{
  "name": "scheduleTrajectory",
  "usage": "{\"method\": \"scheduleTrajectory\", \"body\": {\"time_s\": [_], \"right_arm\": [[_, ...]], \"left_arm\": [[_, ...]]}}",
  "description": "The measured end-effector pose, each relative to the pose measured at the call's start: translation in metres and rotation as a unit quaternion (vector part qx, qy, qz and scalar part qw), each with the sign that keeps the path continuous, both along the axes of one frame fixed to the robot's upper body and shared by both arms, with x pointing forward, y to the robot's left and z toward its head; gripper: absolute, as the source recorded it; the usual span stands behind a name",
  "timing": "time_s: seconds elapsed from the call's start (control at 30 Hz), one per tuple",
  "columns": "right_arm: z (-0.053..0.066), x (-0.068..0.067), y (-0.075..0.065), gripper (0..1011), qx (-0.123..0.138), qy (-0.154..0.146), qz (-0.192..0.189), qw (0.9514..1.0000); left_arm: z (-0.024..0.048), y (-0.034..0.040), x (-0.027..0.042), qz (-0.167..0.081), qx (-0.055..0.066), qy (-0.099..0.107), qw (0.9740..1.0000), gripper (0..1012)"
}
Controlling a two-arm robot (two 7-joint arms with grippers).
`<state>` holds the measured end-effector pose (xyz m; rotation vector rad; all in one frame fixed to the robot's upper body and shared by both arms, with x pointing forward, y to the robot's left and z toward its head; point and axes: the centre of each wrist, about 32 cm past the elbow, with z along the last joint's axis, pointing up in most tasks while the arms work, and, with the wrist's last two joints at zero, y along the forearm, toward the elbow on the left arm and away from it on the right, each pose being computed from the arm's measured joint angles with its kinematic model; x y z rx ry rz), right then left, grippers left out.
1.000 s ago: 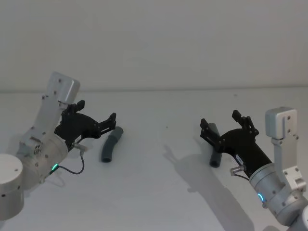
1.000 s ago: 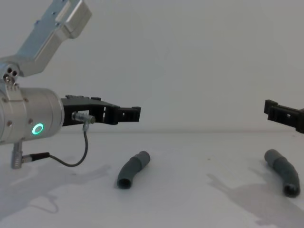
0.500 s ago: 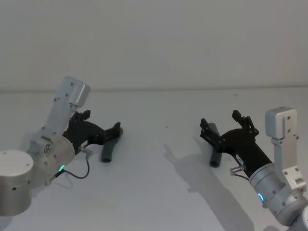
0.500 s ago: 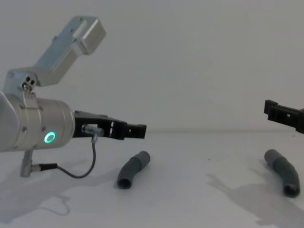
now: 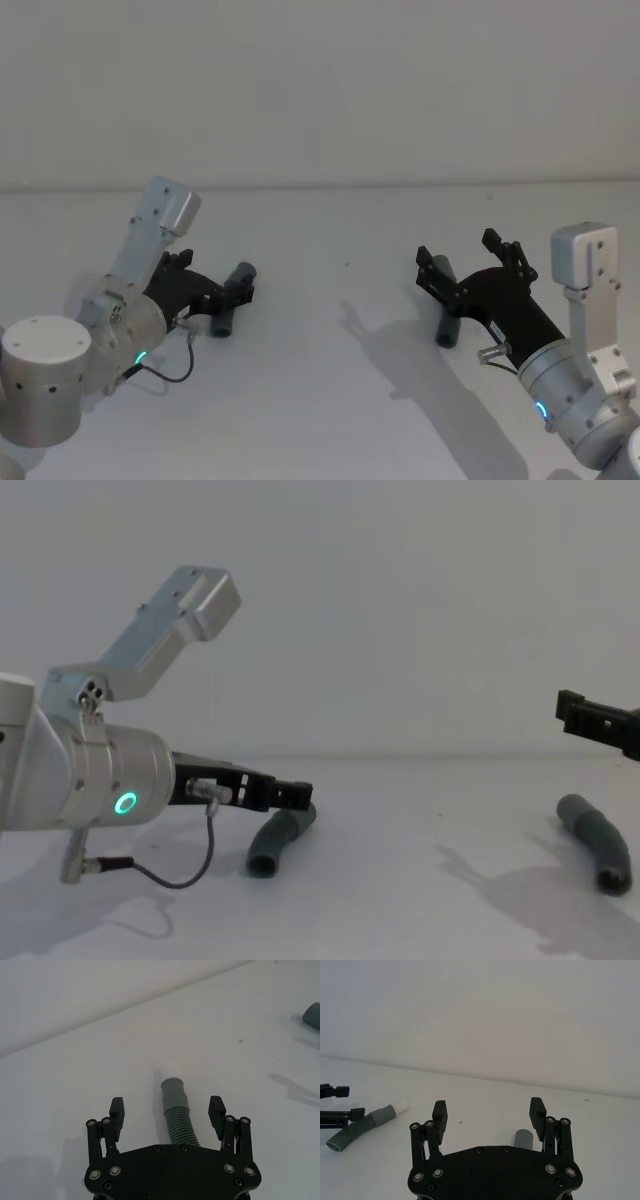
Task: Use both hands to pick up one end of the pipe from the table, align the ends, and insert them.
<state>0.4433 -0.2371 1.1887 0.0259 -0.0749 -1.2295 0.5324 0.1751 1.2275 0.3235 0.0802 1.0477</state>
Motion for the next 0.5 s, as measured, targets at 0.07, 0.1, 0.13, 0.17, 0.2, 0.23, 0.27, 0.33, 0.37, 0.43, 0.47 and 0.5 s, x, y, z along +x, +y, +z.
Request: {"method": "scheduleTrajectory", "body": {"time_s": [0.07, 0.1, 0.13, 0.17, 0.2, 0.23, 0.27, 0.33, 0.37, 0.43, 0.47, 0.5], "right_arm": [[0.000, 0.000, 0.000, 1000, 0.000, 0.000, 0.000, 1.0000], [0.000, 0.000, 0.000, 1000, 0.000, 0.000, 0.000, 1.0000], [0.000, 0.000, 0.000, 1000, 0.000, 0.000, 0.000, 1.0000], [0.000, 0.000, 0.000, 1000, 0.000, 0.000, 0.000, 1.0000], [0.000, 0.000, 0.000, 1000, 0.000, 0.000, 0.000, 1.0000], [0.000, 0.000, 0.000, 1000, 0.000, 0.000, 0.000, 1.0000], [0.000, 0.000, 0.000, 1000, 0.000, 0.000, 0.000, 1.0000], [0.000, 0.000, 0.000, 1000, 0.000, 0.000, 0.000, 1.0000], [0.000, 0.000, 0.000, 1000, 0.000, 0.000, 0.000, 1.0000], [0.000, 0.000, 0.000, 1000, 0.000, 0.000, 0.000, 1.0000], [0.000, 0.000, 0.000, 1000, 0.000, 0.000, 0.000, 1.0000], [0.000, 0.000, 0.000, 1000, 0.000, 0.000, 0.000, 1.0000]], "left_arm": [[-0.0015, -0.0010, 0.0020, 0.001, 0.003, 0.006, 1.0000, 1001], [-0.0018, -0.0014, 0.0028, 0.001, 0.004, 0.007, 1.0000, 1002], [-0.0022, -0.0021, 0.0043, 0.000, 0.005, 0.010, 0.9999, 1001], [-0.0023, -0.0023, 0.0047, 0.000, 0.006, 0.011, 0.9999, 1001], [-0.0028, -0.0028, 0.0064, 0.000, 0.008, 0.014, 0.9999, 1001], [-0.0029, -0.0032, 0.0071, -0.001, 0.009, 0.016, 0.9998, 1001], [-0.0027, -0.0035, 0.0080, -0.002, 0.010, 0.017, 0.9998, 1002], [-0.0031, -0.0045, 0.0101, -0.004, 0.013, 0.022, 0.9997, 1002], [-0.0030, -0.0049, 0.0107, -0.004, 0.013, 0.023, 0.9996, 1002], [-0.0030, -0.0060, 0.0130, -0.007, 0.017, 0.027, 0.9995, 1002], [-0.0029, -0.0062, 0.0134, -0.008, 0.017, 0.029, 0.9994, 1002], [-0.0027, -0.0067, 0.0144, -0.009, 0.019, 0.030, 0.9993, 1002]]}}
